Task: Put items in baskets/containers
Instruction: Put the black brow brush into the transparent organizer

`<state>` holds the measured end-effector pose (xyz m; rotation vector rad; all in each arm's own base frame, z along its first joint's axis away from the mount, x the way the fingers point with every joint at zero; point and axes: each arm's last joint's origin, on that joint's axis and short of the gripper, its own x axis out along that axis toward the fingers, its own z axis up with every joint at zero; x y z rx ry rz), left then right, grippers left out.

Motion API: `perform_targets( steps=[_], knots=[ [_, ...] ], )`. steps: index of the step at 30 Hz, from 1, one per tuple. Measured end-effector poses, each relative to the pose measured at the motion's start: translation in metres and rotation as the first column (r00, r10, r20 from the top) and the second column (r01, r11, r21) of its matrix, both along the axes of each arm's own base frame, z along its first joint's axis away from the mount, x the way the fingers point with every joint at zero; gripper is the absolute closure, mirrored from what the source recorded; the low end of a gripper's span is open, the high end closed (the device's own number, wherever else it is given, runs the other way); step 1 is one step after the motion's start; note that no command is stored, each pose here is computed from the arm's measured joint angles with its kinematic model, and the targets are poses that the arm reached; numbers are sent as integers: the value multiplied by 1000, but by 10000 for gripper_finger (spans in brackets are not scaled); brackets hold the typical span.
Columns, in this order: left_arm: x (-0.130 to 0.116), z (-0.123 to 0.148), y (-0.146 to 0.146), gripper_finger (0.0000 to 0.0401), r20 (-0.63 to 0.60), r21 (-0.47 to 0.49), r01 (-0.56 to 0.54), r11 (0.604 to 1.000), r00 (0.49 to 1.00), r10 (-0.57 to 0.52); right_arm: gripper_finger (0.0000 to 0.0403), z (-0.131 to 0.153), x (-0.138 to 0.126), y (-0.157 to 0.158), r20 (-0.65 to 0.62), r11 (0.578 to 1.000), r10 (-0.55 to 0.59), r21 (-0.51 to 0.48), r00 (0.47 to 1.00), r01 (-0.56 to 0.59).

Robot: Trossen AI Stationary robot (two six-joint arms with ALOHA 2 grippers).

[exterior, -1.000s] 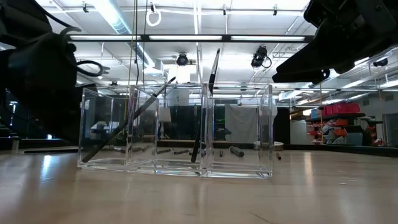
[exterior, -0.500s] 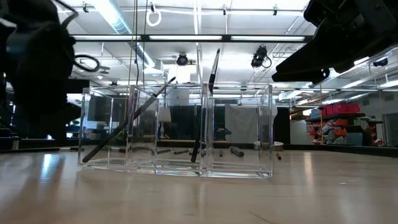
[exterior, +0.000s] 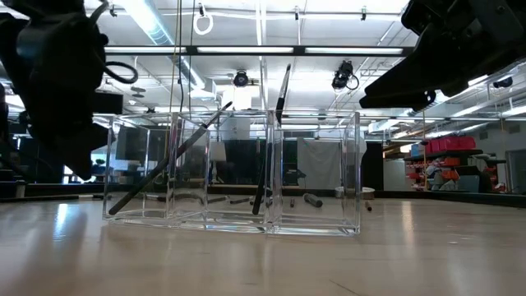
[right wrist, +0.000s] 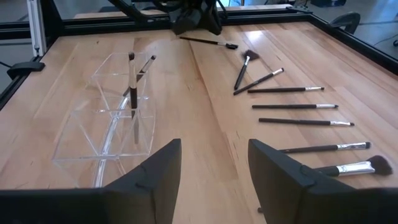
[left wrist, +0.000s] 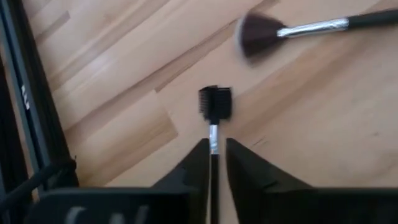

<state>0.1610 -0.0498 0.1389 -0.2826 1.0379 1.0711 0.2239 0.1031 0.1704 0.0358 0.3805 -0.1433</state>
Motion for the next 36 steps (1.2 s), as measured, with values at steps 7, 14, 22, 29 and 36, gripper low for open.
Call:
perform_targets(
  steps=[7, 14, 22, 29, 36],
  knots=[
    [-25, -14, 3, 218, 103, -17, -124, 992, 987, 125, 214, 0, 0, 0, -3, 1000, 0, -2, 1000, 0],
    [-35, -24, 7, 208, 194, -25, -123, 992, 973, 126, 214, 0, 0, 0, 2, 1000, -1, 0, 1000, 1],
    [-43, -44, 8, 248, 319, -34, -104, 994, 941, 110, 214, 0, 0, 0, 2, 1000, -2, 0, 1000, 2],
    [-42, -45, 1, 318, 359, -45, -51, 998, 931, 63, 214, 0, 0, 0, 2, 1000, -2, 0, 1000, 2],
    [-41, -50, -3, 386, 472, -63, -22, 998, 880, 49, 214, 0, 0, 0, 1, 1000, 2, -2, 1000, -2]
  ],
)
